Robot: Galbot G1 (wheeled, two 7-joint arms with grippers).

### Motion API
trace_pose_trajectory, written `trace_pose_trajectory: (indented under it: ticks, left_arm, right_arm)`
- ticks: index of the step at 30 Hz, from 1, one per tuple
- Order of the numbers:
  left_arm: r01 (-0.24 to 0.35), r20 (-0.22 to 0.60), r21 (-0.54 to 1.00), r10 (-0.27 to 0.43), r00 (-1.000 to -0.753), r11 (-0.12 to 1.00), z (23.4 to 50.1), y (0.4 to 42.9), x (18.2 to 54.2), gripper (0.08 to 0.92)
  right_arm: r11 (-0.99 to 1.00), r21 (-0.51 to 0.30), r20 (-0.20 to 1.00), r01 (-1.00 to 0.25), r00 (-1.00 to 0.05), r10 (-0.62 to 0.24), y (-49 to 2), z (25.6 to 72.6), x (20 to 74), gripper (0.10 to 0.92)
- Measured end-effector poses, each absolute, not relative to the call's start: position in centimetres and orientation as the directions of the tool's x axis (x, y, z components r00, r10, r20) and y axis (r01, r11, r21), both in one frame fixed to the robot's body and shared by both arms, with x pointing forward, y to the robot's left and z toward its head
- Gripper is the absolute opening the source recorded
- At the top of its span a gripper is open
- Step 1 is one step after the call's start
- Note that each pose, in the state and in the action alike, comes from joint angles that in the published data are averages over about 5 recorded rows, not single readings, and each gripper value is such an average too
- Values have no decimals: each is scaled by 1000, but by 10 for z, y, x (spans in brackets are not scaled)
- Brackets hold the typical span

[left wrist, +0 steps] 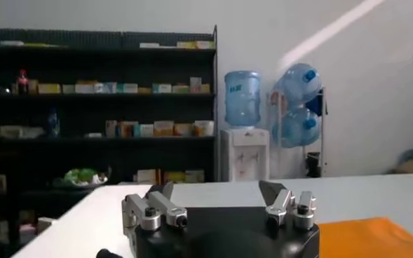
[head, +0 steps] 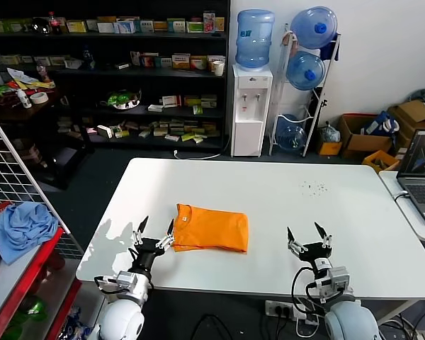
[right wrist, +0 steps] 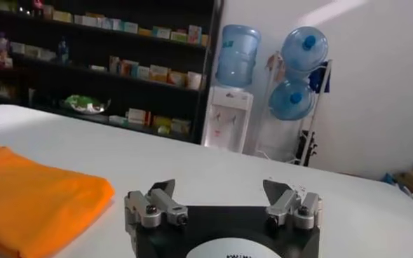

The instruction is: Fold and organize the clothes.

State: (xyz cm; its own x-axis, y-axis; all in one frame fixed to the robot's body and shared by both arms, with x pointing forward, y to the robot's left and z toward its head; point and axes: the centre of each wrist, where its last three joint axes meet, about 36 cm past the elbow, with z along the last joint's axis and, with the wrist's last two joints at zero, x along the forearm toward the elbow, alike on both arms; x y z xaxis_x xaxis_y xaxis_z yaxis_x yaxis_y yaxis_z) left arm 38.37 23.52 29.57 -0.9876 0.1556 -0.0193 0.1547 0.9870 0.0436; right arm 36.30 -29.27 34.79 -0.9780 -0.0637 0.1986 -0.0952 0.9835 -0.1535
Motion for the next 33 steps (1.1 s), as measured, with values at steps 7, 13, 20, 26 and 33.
trace_pose_trajectory:
  ticks: [7,13,20,26,33]
  left_arm:
    - [138,-46,136,145,-988,981,297,265,378,823]
    - [124,-59,185,137,-989,975,300,278,375,823]
    - [126,-63,229,144,-988,965,304,289,371,823]
    - [130,-58,253,149,-987,959,309,291,369,823]
    - [133,-53,263,152,-987,956,314,292,367,823]
  right_arm:
    - [985,-143,171,-99,-982,-74,-299,350,360,823]
    - [986,-140,151,-93,-986,-72,-303,353,359,823]
    - [987,-133,140,-93,-987,-74,-303,355,358,823]
    - [987,-131,133,-94,-988,-76,-303,357,359,823]
    - [987,-128,127,-94,-989,-77,-302,359,358,823]
